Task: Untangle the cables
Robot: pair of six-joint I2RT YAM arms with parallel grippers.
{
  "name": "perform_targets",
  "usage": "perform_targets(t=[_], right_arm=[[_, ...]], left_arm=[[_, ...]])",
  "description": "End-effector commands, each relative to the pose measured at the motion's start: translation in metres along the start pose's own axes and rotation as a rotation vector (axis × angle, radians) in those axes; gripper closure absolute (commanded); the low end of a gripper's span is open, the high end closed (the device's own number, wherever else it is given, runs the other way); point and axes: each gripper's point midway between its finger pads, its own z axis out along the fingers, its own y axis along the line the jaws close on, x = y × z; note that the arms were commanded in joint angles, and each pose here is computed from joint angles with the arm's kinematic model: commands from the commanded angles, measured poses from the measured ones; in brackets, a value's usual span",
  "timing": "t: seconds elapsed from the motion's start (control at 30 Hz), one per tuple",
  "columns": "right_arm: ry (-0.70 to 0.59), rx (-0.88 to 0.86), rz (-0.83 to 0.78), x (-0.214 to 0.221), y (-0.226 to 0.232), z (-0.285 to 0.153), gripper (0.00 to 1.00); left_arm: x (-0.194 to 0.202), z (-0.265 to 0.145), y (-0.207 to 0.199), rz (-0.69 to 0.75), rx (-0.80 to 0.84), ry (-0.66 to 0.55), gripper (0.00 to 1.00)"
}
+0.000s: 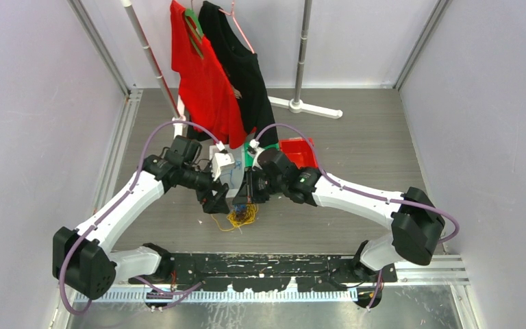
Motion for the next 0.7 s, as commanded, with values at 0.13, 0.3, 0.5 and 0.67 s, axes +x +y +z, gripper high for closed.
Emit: perform_targets(t=[0.13, 0.3, 0.5, 0.67], right_arm=[[-0.013, -0.149, -0.04, -0.011, 0.045, -0.016, 0.99], [-0.015, -0.16, -0.054, -0.012, 0.048, -0.02, 0.99], [-0.017, -0.188, -0.059, -0.013, 0.051, -0.021, 0.99], [-0.048, -0.207, -0.037, -0.018, 0.051, -0.028, 0.99]], left_arm=[[0.003, 0.003, -0.008, 0.008, 0.075, 0.015, 0.18], [0.004, 0.002, -0.013, 0.007, 0.105, 0.025, 0.22], [0.002, 0.002, -0.017, -0.002, 0.128, 0.013, 0.27], [-0.004, 0.005, -0.022, -0.019, 0.164, -0.017, 0.29]])
